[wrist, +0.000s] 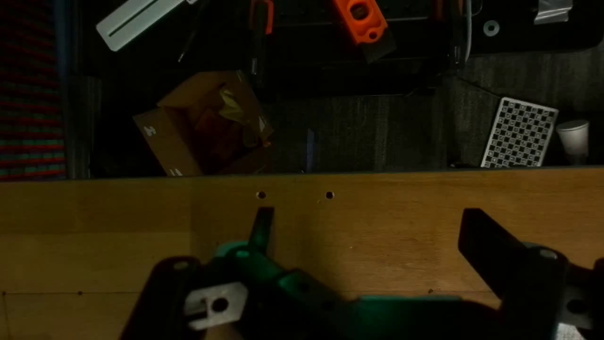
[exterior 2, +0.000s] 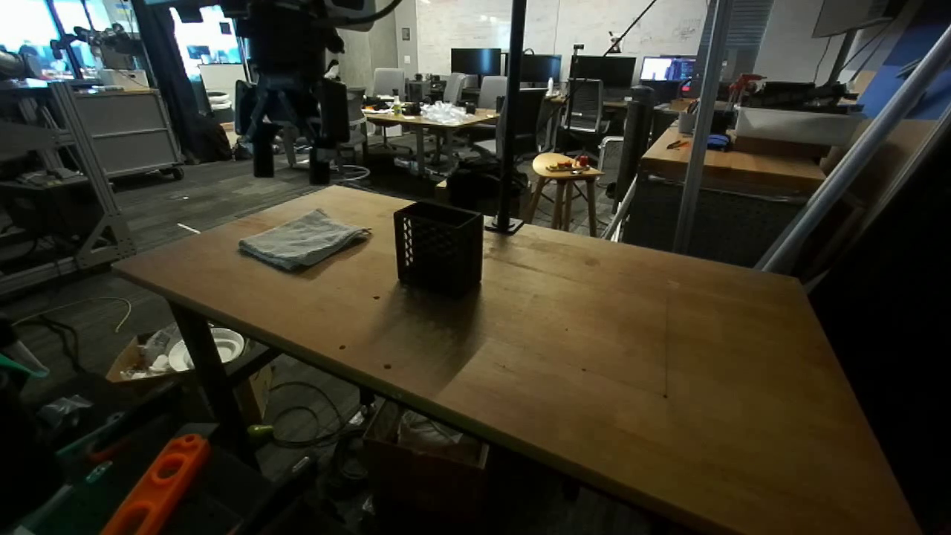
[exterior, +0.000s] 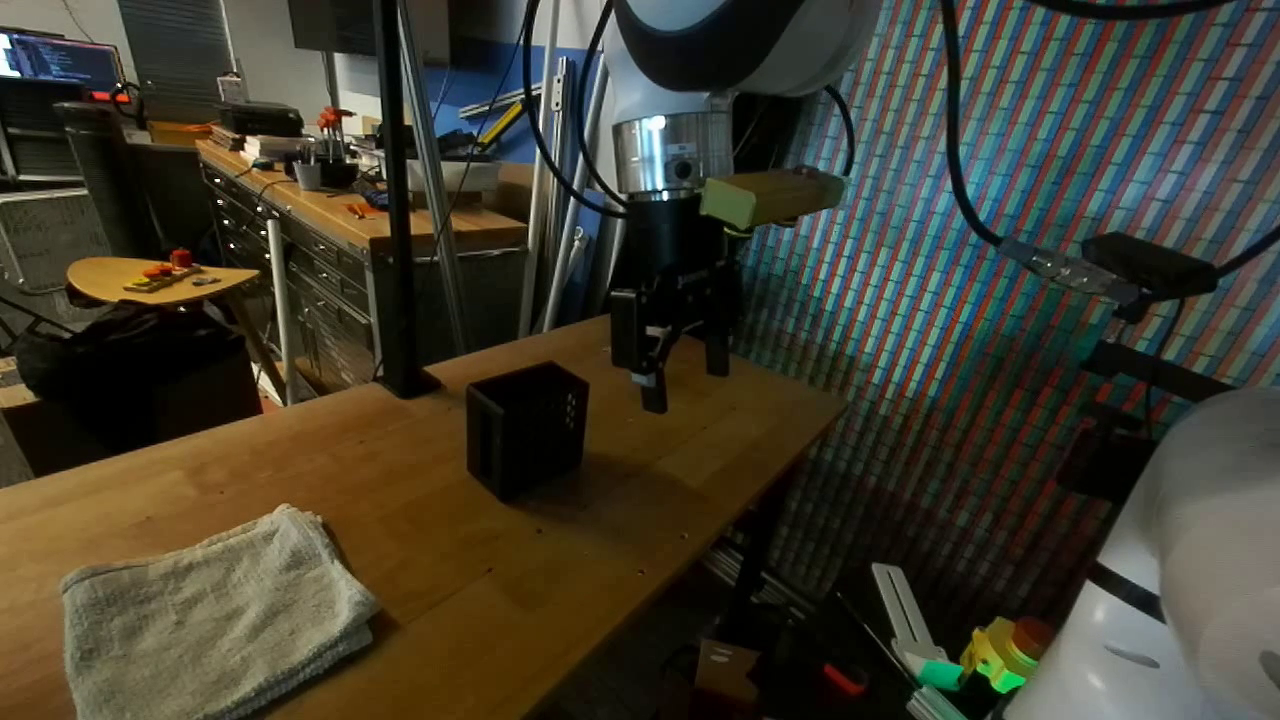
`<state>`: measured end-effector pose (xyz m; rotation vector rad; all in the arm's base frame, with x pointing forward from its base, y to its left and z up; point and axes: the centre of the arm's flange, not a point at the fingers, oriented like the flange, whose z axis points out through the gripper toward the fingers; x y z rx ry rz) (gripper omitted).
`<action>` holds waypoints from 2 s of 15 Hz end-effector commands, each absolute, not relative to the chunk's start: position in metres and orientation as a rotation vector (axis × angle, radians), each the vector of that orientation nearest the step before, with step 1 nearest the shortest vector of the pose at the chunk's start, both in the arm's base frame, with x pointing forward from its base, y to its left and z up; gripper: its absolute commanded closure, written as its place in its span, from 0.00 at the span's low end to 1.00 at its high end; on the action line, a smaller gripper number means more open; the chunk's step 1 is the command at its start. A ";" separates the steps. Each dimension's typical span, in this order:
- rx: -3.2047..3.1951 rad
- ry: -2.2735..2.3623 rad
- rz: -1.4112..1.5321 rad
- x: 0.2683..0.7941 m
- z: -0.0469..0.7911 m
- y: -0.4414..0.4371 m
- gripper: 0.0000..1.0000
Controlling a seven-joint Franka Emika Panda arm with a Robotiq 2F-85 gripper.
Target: Stuff the towel into the box
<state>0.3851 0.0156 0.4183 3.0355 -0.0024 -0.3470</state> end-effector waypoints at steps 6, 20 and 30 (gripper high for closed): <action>2.998 0.041 -0.183 0.474 0.408 0.096 0.00; 2.953 0.360 0.155 0.607 0.362 0.253 0.00; 2.993 0.372 0.097 0.643 0.309 0.278 0.00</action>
